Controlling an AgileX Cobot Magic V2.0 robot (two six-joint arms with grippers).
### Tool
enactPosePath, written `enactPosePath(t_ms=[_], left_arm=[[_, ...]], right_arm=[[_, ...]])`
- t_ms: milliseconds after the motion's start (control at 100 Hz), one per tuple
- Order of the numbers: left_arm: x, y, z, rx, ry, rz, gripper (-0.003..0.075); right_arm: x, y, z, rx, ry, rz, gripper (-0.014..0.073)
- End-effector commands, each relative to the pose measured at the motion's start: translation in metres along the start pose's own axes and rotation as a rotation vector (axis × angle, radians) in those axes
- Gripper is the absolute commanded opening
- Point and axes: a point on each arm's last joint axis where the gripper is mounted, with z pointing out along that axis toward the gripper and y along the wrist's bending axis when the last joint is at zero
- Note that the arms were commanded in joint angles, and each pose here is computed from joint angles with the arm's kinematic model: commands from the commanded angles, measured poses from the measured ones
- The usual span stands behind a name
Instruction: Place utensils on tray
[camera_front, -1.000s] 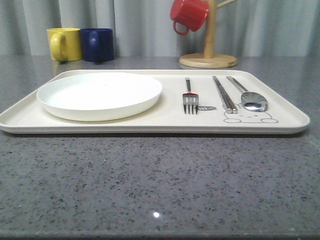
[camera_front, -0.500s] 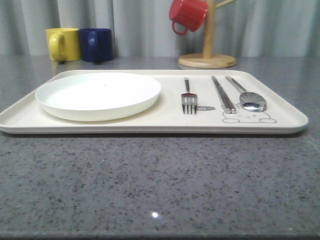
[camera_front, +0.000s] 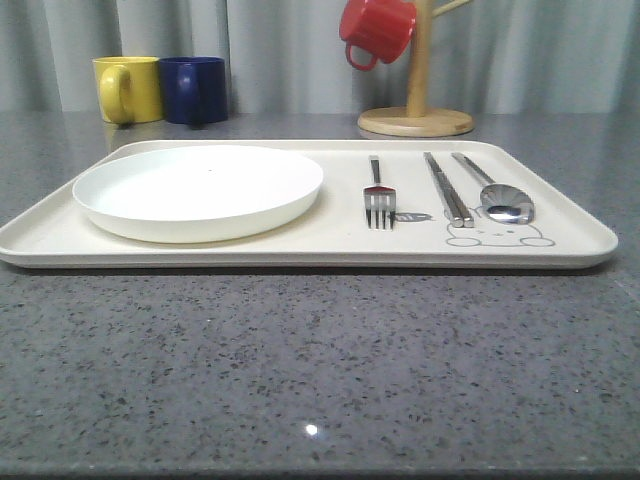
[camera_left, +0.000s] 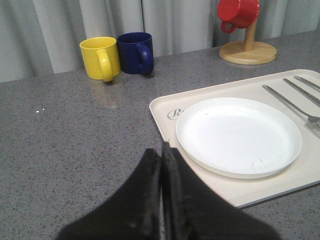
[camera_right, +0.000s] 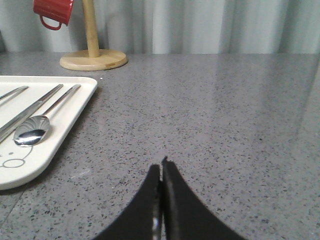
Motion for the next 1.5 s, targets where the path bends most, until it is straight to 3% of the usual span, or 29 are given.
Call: enactPosePath(t_ms=[0, 1010, 1100, 1220, 1490], left_arm=[[-0.014, 0.001, -0.001, -0.003, -0.084, -0.007, -0.0019], [-0.013, 0.001, -0.001, -0.004, -0.083, -0.007, -0.0019], [-0.013, 0.005, 0.000, -0.053, -0.124, 0.004, -0.0019], [-0.005, 0.012, 0.003, -0.121, -0.163, -0.103, -0.0020], [0.043, 0.019, 0.004, -0.242, -0.213, -0.093, -0.0020]], right_arm=[[-0.006, 0.001, -0.002, -0.007, -0.087, -0.009, -0.0067], [-0.006, 0.001, -0.002, -0.006, -0.086, -0.009, -0.0067], [-0.006, 0.001, -0.002, -0.006, -0.086, -0.009, -0.0067], [-0.006, 0.001, -0.002, -0.006, -0.086, -0.009, -0.0067], [-0.006, 0.001, -0.002, -0.006, -0.086, -0.009, -0.0067]])
